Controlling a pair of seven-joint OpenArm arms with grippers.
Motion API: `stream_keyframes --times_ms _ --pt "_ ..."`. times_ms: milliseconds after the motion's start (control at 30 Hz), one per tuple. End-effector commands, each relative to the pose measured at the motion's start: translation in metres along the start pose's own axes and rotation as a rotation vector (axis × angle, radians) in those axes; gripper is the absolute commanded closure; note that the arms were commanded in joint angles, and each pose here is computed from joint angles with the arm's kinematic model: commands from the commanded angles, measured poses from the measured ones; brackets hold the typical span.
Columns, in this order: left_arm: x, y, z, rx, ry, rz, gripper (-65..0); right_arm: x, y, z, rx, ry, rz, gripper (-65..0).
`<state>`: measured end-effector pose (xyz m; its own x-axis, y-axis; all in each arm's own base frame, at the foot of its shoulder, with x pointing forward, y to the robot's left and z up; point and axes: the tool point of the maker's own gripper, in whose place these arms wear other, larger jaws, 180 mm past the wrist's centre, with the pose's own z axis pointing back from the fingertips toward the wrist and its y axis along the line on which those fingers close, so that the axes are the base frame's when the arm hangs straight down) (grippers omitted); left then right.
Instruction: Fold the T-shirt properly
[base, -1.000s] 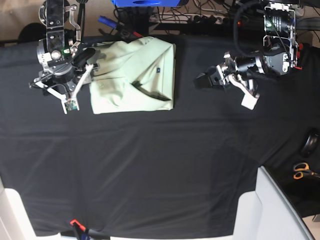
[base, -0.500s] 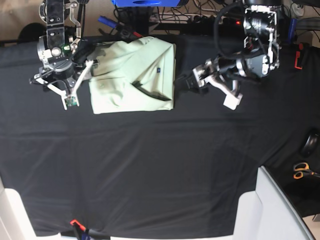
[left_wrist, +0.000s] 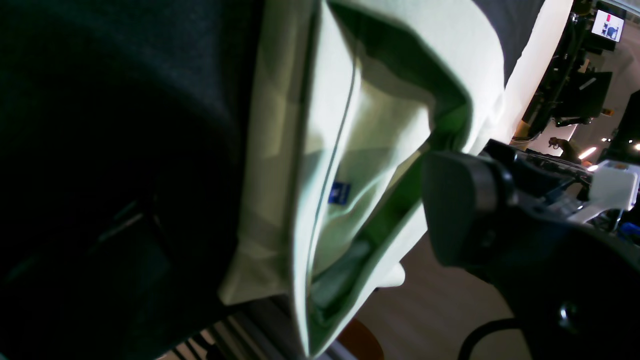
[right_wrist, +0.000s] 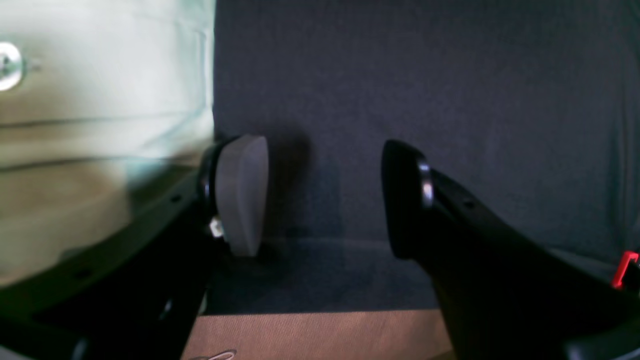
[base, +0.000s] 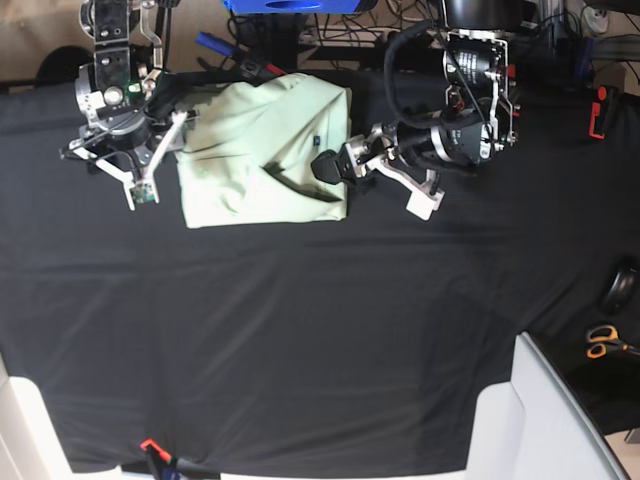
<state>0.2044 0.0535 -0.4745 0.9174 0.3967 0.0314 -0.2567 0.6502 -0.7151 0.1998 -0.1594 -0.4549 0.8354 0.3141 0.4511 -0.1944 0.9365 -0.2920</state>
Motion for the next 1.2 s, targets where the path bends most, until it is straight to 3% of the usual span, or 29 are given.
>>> stream_keyframes --times_ms 0,233,467,533,600,767,1033,1167 --pt "-0.003 -0.004 -0.007 0.016 0.020 -0.028 -63.3 0.009 -0.005 0.002 -0.017 -0.032 -0.002 -35.0" --pt "-0.026 -0.033 -0.027 -0.019 0.117 -0.127 -63.3 0.010 -0.005 0.002 -0.016 -0.032 -0.003 -35.0" --pt "-0.028 -0.025 -0.038 -0.007 0.157 -0.092 -61.8 0.009 -0.005 0.002 -0.017 -0.032 -0.004 -35.0" --pt "-0.029 -0.023 -0.040 -0.003 0.163 -0.083 -54.9 0.009 -0.005 0.002 -0.017 -0.032 -0.004 -35.0" --pt "-0.026 -0.022 -0.040 -0.002 0.149 -0.079 -43.7 0.009 -0.005 0.002 -0.017 -0.032 -0.004 -35.0" --pt "-0.019 -0.021 -0.042 0.002 0.108 -0.082 0.0 0.009 -0.005 0.002 -0.017 -0.030 -0.004 -35.0" --pt "0.010 -0.012 -0.027 0.040 0.073 -0.130 0.0 0.008 -0.007 0.002 -0.020 -0.030 -0.002 -35.0" --pt "0.037 -0.014 -0.020 0.073 0.062 -0.213 0.0 0.008 -0.007 0.002 -0.021 -0.029 -0.001 -35.0"
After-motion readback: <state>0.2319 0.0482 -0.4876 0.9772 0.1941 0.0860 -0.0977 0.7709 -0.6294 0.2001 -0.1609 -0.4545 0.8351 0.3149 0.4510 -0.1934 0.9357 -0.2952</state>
